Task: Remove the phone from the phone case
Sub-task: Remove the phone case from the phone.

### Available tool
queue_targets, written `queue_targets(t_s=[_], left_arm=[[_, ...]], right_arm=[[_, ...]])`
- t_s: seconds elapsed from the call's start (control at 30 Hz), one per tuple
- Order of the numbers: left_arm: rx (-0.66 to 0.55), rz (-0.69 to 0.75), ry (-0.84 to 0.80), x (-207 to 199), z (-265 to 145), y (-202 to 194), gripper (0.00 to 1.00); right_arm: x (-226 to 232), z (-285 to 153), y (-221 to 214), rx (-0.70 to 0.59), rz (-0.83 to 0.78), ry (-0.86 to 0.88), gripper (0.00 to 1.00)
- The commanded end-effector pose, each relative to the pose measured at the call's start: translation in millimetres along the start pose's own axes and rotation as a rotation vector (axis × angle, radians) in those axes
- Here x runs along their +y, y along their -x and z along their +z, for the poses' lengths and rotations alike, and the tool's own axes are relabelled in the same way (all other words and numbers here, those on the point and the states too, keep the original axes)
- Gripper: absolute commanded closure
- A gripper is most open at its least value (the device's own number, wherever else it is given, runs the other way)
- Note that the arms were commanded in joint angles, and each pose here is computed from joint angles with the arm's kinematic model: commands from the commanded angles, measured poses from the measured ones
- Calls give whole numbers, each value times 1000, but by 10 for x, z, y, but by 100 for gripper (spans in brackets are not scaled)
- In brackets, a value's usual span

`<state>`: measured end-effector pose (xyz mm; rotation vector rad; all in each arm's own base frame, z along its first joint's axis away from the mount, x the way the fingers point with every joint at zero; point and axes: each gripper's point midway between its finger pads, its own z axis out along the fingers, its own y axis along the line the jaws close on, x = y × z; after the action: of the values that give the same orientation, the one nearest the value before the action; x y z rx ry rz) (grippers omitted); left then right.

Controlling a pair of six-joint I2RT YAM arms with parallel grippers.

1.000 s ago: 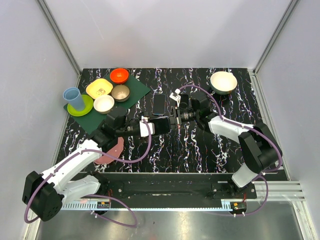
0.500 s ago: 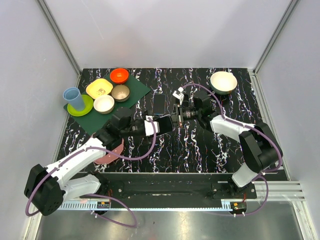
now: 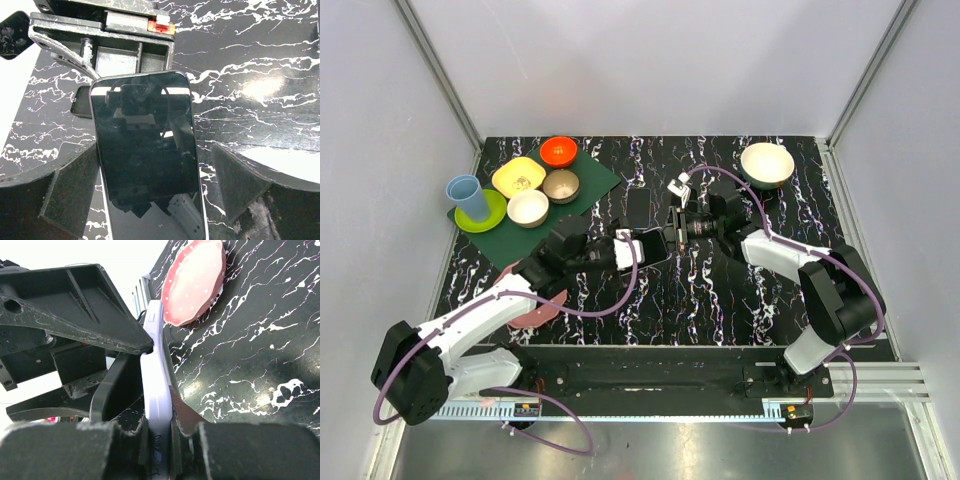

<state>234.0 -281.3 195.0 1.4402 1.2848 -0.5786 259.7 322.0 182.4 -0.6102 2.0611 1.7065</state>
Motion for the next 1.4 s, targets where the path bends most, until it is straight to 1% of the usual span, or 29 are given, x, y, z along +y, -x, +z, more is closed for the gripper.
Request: queue_targets(t_s=[0.0,0.2,0.23,0.27,0.37,0.4,0.47,0.5,0.57,0.6,0.63,0.67,0.7,0.73,0.77,0.8,0.93,1.03,1.23,1.37], left_arm=[[-40,-12,17,39,61,132,6],[-26,-20,61,128,77,104,7],[-24,-21,65,137,79,101,8],[-21,-21,70,149,79,97,12],[-11,-25,74,157,94,62,18],[-9,-23,74,155,94,56,25],[-10,-25,72,152,95,58,34],[-9,-23,74,154,94,56,44],[-10,-22,76,161,93,61,51],[-10,-22,76,160,90,63,57],[-12,-22,75,160,91,67,68],[-12,-22,75,159,88,69,74],[-11,-23,71,150,88,66,77],[-16,-24,58,125,89,75,88],[-23,-24,53,120,79,99,97],[-23,-37,41,91,84,94,100],[-75,-87,-29,1,80,202,100],[-91,-139,-39,16,74,218,100],[-109,-194,-17,98,39,190,100],[-134,-266,-4,192,-20,182,100]], right_arm=[[280,-51,286,-71,-128,58,100],[252,-45,291,-74,-119,47,100],[252,-45,296,-75,-119,46,100],[254,-42,293,-76,-118,45,100],[263,-43,305,-80,-116,44,100],[264,-43,309,-81,-115,44,100],[261,-48,317,-86,-118,41,100],[266,-51,318,-88,-119,41,100],[251,-50,323,-92,-122,34,100],[253,-51,327,-94,-126,34,100],[246,-51,326,-96,-126,31,100],[252,-52,336,-99,-134,32,100],[248,-55,333,-102,-143,29,100],[231,-56,335,-108,-168,25,100],[216,-65,342,-120,-184,12,100],[203,-70,340,-122,-201,4,100],[133,-108,337,-148,-306,-43,100],[128,-136,343,-165,-358,-59,100],[157,-165,337,-178,-417,-67,100],[168,-164,317,-179,-448,-72,100]])
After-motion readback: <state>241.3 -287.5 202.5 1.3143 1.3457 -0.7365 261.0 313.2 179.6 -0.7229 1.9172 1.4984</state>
